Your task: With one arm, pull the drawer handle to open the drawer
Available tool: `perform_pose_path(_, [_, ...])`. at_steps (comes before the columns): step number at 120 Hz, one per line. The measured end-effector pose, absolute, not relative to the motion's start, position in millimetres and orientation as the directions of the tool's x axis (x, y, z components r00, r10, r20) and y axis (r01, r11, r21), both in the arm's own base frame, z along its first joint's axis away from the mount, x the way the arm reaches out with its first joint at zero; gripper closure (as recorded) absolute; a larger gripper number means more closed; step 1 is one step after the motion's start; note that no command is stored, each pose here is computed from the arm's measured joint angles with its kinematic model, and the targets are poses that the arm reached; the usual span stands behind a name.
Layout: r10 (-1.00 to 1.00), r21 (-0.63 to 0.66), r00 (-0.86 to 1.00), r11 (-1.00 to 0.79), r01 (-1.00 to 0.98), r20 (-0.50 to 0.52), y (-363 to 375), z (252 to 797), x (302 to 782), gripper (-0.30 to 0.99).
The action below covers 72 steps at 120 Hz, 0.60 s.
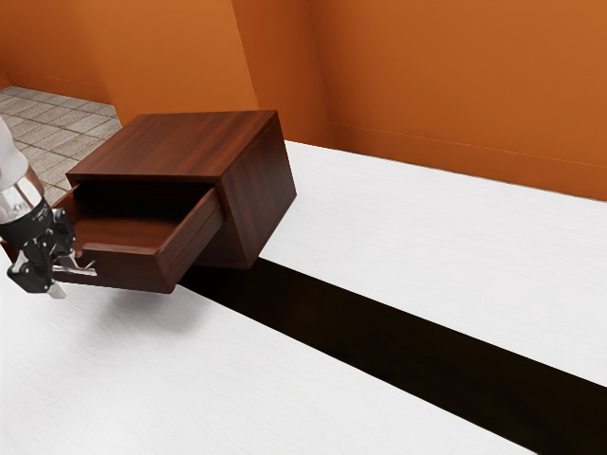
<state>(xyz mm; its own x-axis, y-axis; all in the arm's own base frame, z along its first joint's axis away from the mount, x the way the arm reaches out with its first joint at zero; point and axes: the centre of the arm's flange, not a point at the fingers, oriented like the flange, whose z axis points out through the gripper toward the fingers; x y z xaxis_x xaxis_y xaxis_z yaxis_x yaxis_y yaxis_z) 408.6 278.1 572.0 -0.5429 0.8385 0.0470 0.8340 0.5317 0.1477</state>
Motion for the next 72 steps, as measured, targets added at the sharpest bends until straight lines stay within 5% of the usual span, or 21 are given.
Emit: perform_pose_path(72, [0.851,0.147,-0.523,0.511,0.847,0.054,254,606,416,0.22])
